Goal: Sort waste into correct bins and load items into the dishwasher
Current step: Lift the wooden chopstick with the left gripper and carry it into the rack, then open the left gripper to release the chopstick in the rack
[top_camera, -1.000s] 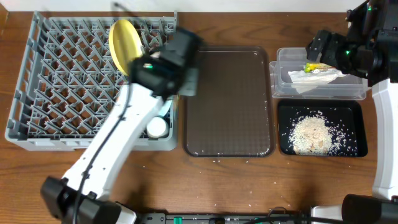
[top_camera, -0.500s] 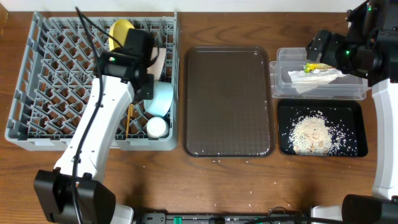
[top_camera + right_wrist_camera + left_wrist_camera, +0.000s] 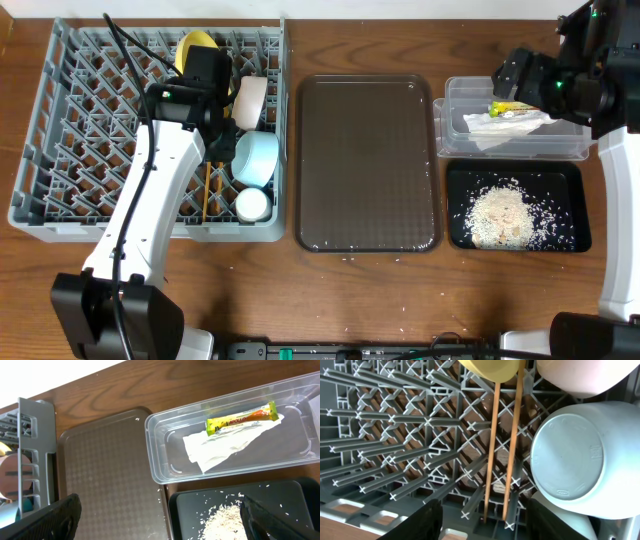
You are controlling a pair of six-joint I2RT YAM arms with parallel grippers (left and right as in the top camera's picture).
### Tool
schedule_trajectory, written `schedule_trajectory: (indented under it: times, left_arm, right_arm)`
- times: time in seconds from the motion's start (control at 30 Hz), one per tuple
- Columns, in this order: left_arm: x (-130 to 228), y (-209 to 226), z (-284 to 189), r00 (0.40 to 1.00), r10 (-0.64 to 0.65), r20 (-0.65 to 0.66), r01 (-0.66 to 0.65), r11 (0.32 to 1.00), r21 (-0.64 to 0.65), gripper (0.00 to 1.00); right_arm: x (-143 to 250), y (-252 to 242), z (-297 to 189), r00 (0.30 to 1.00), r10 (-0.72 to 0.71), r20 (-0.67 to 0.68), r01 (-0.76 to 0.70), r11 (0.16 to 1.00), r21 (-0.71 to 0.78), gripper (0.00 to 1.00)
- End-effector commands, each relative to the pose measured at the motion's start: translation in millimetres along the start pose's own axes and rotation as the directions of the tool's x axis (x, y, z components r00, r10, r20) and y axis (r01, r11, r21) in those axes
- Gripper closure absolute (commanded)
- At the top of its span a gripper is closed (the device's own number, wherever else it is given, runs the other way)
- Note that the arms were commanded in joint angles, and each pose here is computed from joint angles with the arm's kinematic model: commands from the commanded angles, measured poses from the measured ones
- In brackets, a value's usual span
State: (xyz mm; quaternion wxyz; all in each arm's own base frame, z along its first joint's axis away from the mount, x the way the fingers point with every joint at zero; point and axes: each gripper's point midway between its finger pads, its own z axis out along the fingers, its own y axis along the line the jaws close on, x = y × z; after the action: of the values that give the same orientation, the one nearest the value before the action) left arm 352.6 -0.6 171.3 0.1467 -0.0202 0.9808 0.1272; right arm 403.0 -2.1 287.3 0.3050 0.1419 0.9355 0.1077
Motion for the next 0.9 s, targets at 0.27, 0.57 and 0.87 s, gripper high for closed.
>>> schedule_trajectory:
  times: [0.27, 0.57, 0.87]
  left_arm:
    - [19.1, 13.6, -41.1, 0.996, -0.088, 0.017, 0.088, 0.996, 0.023, 0.32]
    - [57.2, -1.9, -138.0, 0.971, -0.152, 0.184, 0.081, 0.934, 0.348, 0.17]
    - [90.6, 3.7, -194.0, 0.923, -0.202, 0.328, 0.031, 0.888, 0.459, 0.14]
  right_arm:
    - [-3.5, -1.4, -2.4, 1.0, 0.012, 0.011, -0.013, 1.0, 0.005, 0.01]
    - [-3.5, -1.4, -2.4, 1.0, 0.012, 0.011, -0.013, 1.0, 0.005, 0.01]
    - [-3.4, -1.4, -2.4, 1.0, 0.012, 0.011, -0.012, 1.0, 0.005, 0.01]
